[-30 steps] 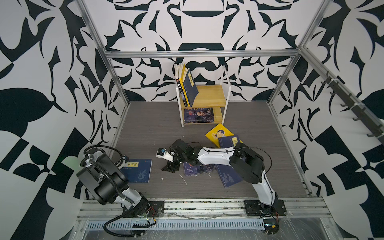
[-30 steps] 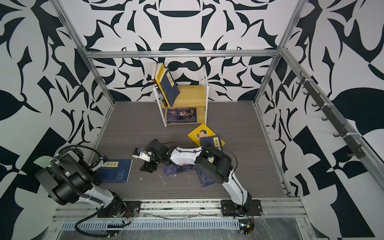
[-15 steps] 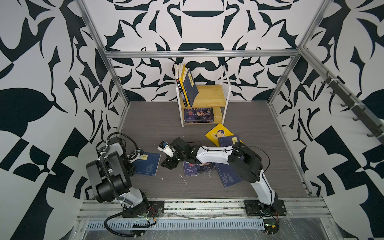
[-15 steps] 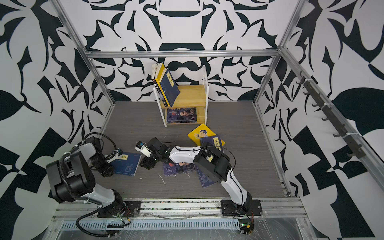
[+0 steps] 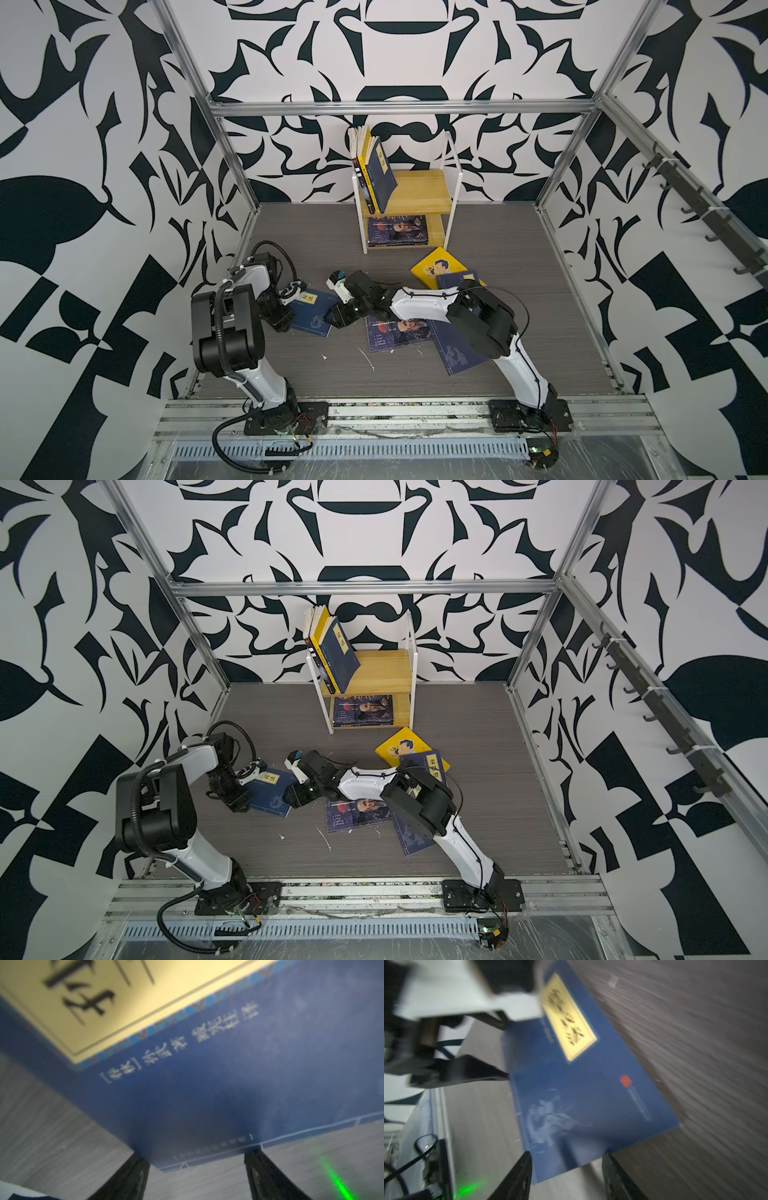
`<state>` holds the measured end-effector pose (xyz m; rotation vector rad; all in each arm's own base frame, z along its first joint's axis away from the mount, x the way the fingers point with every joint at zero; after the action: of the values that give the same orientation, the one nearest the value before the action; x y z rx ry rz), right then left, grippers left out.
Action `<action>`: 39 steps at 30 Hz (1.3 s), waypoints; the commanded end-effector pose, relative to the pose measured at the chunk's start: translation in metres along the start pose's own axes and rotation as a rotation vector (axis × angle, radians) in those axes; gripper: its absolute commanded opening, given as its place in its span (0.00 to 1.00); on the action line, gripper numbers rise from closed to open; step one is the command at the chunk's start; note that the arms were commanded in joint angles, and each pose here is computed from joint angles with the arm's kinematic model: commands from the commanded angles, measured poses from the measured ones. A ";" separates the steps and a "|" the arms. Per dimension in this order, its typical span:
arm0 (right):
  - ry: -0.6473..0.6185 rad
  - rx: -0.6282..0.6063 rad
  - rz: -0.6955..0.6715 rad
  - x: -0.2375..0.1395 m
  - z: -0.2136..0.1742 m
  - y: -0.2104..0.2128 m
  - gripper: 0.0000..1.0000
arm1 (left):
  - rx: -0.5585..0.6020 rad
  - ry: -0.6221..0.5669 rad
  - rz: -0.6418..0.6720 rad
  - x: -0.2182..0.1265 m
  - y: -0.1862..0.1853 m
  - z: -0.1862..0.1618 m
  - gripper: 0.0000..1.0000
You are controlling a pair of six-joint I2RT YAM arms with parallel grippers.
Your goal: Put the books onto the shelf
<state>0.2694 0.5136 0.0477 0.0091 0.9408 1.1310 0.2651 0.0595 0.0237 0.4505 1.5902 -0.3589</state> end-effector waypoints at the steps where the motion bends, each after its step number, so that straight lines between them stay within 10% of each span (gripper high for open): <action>1: -0.040 0.074 -0.012 -0.009 0.020 -0.001 0.56 | -0.034 0.043 -0.167 0.018 -0.036 0.000 0.75; 21: -0.324 0.018 -0.191 -0.083 0.097 -0.066 0.53 | -0.094 -0.163 -0.212 -0.055 -0.084 0.040 0.84; 30: -0.279 -0.227 -0.291 -0.130 0.080 -0.045 0.54 | -0.307 -0.380 -0.067 -0.104 -0.039 0.070 0.91; 39: -0.162 -0.756 -0.316 -0.113 0.046 0.007 0.61 | -0.544 -0.432 -0.103 -0.098 -0.009 0.108 0.80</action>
<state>0.2969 0.4479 0.1517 -0.4182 0.4331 1.0563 0.3494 -0.0092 0.1220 -0.0399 1.2128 -0.1345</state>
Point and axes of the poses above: each gripper's point midway between its finger pads, its own x axis out along the fingers, its own y axis along the line the jaws close on, z = x × y, the point moved 1 cm from there along -x, back along the fingers, and after that the axes turned 11 degrees about -x, right-handed, at the moved point
